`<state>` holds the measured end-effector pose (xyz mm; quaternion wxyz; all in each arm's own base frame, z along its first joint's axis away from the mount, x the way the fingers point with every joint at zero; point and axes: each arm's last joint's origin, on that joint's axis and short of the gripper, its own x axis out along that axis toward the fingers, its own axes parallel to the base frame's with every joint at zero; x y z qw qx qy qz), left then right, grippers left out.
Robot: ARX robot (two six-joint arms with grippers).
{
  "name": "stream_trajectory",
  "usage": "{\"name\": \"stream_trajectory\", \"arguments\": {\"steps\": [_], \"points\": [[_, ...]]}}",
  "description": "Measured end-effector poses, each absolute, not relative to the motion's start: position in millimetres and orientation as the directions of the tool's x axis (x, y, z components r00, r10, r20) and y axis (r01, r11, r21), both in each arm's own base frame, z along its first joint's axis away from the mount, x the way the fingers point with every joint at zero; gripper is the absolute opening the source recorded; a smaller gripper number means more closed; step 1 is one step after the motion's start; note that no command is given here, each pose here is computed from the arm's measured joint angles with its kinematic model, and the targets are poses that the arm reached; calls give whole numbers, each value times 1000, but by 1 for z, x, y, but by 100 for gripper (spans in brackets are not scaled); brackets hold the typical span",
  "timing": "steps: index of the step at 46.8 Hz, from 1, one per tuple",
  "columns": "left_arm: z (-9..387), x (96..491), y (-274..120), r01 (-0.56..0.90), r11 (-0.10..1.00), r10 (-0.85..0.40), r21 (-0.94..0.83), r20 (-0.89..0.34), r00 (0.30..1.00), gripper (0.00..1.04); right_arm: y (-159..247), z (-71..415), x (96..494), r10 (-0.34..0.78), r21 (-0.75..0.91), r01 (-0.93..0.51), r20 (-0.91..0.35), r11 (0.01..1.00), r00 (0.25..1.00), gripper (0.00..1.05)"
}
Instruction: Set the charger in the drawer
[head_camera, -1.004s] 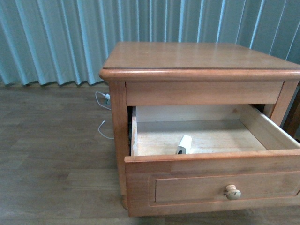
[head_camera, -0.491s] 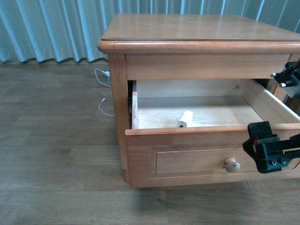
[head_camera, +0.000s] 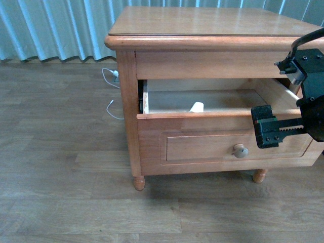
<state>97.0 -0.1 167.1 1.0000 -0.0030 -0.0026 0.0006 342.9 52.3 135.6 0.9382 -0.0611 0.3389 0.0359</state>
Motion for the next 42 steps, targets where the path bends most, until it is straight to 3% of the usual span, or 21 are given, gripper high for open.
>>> {"name": "stream_trajectory", "arguments": {"steps": [26,42], "points": [[167,97,0,-1,1000,2,-6,5,1000,99,47,116,419,-116,-71,91,-578,993,808,97],[167,97,0,-1,1000,1,-6,5,1000,99,41,130,452,-207,13,245,-493,969,845,97]]}}
